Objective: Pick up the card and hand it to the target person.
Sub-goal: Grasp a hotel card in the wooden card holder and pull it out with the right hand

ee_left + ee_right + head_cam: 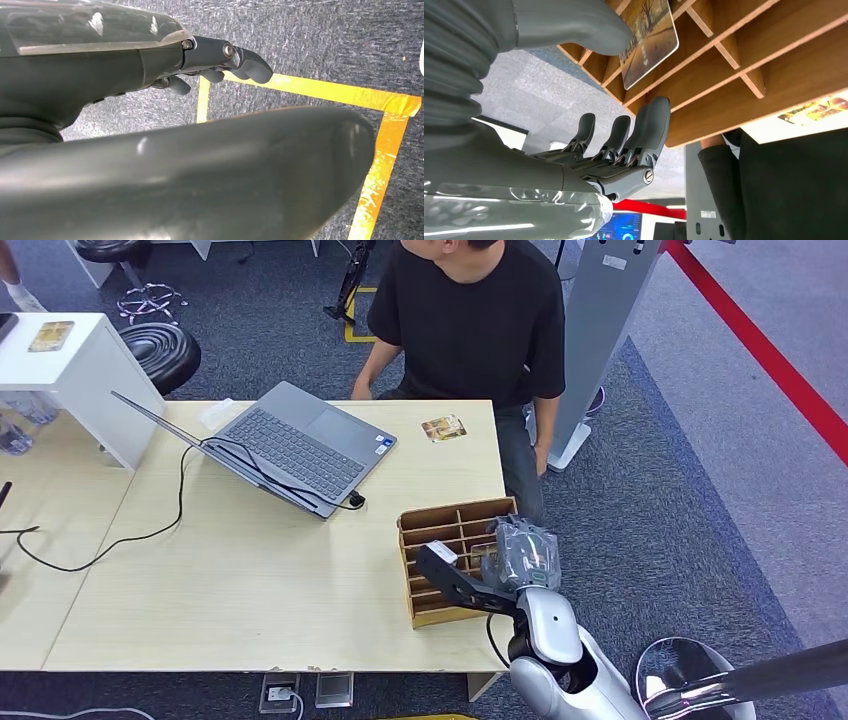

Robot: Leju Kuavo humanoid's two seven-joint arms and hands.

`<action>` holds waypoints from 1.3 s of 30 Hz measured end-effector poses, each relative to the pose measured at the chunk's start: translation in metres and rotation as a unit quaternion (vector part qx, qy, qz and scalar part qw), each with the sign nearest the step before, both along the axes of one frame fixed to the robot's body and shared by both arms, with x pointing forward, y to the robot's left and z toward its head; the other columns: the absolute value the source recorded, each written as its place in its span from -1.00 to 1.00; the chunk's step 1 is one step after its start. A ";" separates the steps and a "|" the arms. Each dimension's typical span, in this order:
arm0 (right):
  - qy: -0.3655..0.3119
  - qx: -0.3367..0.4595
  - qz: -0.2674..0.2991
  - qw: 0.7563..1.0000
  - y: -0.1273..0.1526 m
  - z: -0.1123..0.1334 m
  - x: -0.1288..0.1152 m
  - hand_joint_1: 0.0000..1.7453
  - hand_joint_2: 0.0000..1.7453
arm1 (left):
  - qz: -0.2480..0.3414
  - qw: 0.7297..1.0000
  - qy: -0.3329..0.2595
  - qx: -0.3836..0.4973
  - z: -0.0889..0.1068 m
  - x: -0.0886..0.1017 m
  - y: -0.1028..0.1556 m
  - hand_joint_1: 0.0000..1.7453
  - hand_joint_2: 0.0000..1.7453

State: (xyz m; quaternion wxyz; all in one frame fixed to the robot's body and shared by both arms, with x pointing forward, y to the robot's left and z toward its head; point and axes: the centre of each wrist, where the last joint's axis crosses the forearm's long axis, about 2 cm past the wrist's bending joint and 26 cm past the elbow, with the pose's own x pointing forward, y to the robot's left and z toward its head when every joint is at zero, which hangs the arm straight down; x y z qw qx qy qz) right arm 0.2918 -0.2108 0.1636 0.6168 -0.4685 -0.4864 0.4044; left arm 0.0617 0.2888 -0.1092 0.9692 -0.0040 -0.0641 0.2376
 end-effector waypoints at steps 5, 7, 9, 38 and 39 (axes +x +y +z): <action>0.007 0.002 -0.001 1.000 0.001 -0.003 0.000 -0.05 1.00 | 0.000 1.000 0.000 0.000 0.000 0.000 0.000 -1.00 -1.00; 0.009 0.003 -0.002 1.000 0.001 -0.005 0.000 -0.04 1.00 | 0.000 1.000 0.000 0.000 0.000 0.000 0.000 -1.00 -1.00; 0.010 0.003 -0.002 1.000 0.001 -0.006 0.001 -0.04 1.00 | 0.000 1.000 0.000 -0.001 0.000 0.000 0.000 -1.00 -1.00; 0.018 0.007 -0.005 1.000 0.001 -0.010 0.001 0.53 1.00 | -0.001 1.000 -0.002 -0.003 0.000 0.000 0.000 -1.00 -1.00; 0.018 0.007 -0.005 1.000 0.001 -0.010 0.001 0.56 1.00 | -0.001 1.000 -0.002 -0.003 0.000 0.000 0.000 -1.00 -1.00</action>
